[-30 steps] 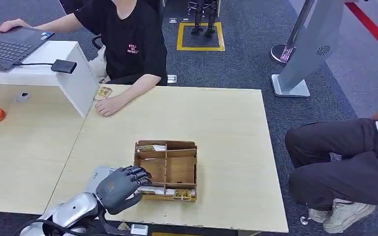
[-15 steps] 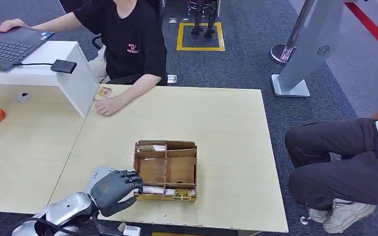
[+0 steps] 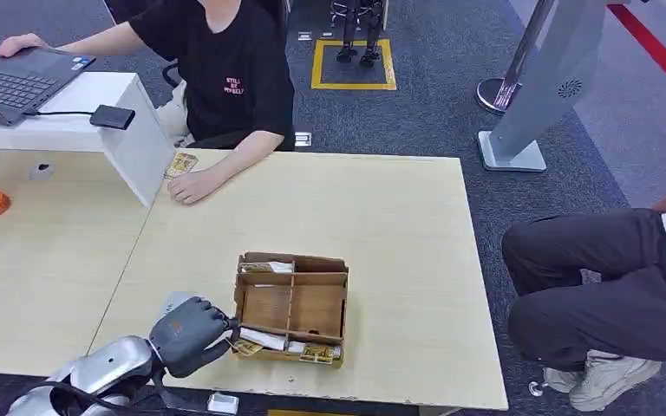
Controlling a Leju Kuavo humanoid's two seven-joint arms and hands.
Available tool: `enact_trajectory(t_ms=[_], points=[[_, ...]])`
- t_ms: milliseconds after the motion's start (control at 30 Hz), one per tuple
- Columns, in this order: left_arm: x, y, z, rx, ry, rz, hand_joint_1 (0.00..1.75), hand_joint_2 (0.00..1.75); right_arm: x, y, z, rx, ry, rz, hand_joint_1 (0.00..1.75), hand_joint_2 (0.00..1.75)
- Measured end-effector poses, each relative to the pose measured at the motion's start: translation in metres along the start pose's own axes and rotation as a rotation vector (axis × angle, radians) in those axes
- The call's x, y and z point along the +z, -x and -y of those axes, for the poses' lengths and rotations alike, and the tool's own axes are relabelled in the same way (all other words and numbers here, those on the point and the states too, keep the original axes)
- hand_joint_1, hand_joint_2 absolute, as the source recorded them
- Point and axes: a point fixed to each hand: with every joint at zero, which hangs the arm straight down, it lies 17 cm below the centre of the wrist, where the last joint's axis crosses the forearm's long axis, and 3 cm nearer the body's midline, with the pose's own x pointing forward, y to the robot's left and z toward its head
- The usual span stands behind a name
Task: Pass the card to the sensor for recognition and then transmit it.
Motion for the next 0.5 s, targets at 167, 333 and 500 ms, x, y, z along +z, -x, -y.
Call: enact_trajectory(t_ms=[167,333,500], points=[[0.001,0.004,-0.001,-0.020,-0.008,-0.017,1.75,1.75,0.000,0.000,0.000,0.000,0.001,0.000,0.00,0.00],[0.001,0.003,-0.002,-0.023,-0.019,-0.016,1.75,1.75,0.000,0.000,0.000,0.000,0.001,0.000,0.00,0.00],[-0.002,-0.001,-0.011,-0.026,-0.056,-0.006,1.75,1.75,0.000,0.000,0.001,0.000,0.003,0.002,0.00,0.00]])
